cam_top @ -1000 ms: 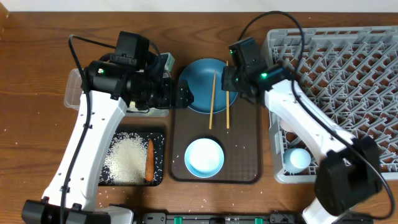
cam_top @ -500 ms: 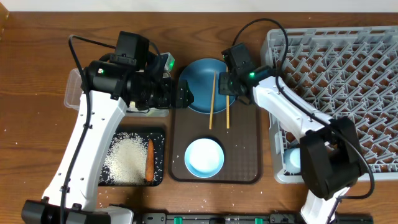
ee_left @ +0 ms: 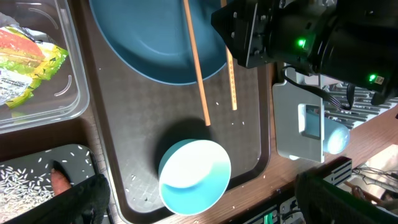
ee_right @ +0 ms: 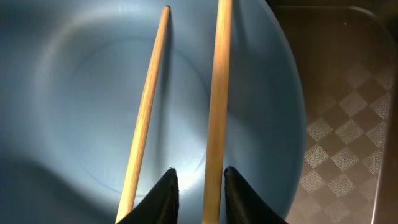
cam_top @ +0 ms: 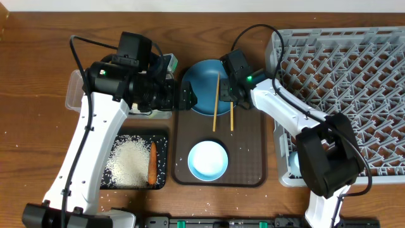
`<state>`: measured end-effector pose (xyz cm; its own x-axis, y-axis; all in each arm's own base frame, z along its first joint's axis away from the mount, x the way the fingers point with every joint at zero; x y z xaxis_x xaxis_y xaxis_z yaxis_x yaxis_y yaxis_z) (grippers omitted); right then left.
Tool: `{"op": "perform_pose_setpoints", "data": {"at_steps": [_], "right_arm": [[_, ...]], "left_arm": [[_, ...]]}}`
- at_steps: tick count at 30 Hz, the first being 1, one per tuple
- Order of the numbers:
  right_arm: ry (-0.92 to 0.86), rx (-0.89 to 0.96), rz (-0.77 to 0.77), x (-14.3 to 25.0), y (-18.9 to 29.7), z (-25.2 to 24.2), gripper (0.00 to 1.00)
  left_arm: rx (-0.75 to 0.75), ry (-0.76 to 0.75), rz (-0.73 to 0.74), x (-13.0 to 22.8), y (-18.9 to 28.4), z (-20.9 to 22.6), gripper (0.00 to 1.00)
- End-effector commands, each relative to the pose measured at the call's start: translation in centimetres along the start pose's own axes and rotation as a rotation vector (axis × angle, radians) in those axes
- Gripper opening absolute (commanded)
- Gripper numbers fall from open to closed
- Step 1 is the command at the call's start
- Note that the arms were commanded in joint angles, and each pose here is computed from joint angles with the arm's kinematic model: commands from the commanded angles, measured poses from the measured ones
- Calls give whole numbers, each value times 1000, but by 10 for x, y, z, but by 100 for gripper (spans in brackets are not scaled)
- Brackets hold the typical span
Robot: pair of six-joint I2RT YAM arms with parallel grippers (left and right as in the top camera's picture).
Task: Sort waste into correct bins and load items into the dishwasher rack
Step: 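Close the right gripper on one wooden chopstick and lift it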
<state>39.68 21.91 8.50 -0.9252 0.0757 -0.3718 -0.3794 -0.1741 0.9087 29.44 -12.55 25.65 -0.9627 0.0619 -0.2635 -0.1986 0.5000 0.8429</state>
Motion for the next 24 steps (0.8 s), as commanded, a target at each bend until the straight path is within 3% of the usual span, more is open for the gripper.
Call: {"op": "perform_pose_setpoints", "data": {"at_steps": [1, 14, 24], "right_arm": [[11, 18, -8, -2, 0, 0, 21], [12, 26, 5, 1, 0, -1, 5], [7, 14, -17, -7, 5, 0, 1]], "left_arm": [[-12, 9, 7, 0, -2, 4, 97], [-12, 9, 7, 0, -2, 4, 97], [-12, 9, 7, 0, -2, 4, 97]]}}
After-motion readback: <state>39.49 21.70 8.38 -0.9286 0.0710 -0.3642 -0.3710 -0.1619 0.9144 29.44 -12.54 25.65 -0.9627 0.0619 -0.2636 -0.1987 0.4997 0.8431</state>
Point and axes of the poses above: each gripper's point midway between its finger pads, its own y axis back along the fingers, its own z axis along the line the jaws close on, x = y × z, the point moved 4 cm from there along y, back along the fingers, and after that the axes turned 2 degrees about -y, right-handed, at the moved point
